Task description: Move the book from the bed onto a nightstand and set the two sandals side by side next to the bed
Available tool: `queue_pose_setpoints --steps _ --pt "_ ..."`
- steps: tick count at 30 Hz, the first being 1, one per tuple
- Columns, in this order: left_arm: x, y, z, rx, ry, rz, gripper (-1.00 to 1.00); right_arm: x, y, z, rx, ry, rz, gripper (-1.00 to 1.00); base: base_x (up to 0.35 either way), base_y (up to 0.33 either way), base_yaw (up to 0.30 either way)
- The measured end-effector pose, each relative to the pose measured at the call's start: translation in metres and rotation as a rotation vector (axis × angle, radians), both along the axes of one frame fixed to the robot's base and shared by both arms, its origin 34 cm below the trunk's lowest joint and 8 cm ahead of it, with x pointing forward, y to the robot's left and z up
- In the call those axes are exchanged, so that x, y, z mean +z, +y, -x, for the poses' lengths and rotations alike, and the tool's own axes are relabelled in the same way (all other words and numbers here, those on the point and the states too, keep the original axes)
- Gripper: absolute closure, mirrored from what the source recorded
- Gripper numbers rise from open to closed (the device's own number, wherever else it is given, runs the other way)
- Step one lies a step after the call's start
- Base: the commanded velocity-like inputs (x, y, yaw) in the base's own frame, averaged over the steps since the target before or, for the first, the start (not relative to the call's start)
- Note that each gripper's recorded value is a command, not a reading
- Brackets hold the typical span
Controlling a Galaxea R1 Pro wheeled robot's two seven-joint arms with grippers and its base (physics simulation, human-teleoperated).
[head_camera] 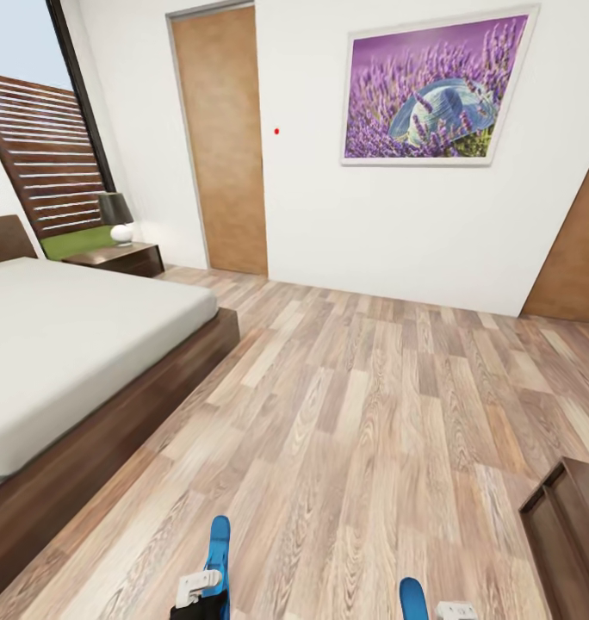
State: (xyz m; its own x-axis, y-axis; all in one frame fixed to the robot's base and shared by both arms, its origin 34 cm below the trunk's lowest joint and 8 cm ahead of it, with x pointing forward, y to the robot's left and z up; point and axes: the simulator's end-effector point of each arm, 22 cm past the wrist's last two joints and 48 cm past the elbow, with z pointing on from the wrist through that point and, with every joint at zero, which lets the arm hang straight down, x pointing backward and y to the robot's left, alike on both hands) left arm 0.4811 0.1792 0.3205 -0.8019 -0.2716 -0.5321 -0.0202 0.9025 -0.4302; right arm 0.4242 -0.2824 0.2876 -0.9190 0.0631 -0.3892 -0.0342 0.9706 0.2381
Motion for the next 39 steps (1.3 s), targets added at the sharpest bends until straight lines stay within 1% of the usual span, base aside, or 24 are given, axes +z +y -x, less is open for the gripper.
queue_pose_setpoints --steps 4,11,39 --pt "0.0000 0.0000 0.0000 0.000 0.000 0.000 1.00 0.0000 0.0004 0.0000 0.000 0.000 -0.001 1.00 0.311 -0.092 -0.016" --pt "0.0000 0.0000 0.0000 0.000 0.000 0.000 1.00 0.0001 0.0013 0.0000 0.001 0.000 -0.004 1.00 0.311 -0.092 -0.130" --pt "0.0000 0.0000 0.0000 0.000 0.000 0.000 1.00 0.0000 0.0008 0.0000 0.000 0.000 -0.001 1.00 0.311 -0.092 -0.002"
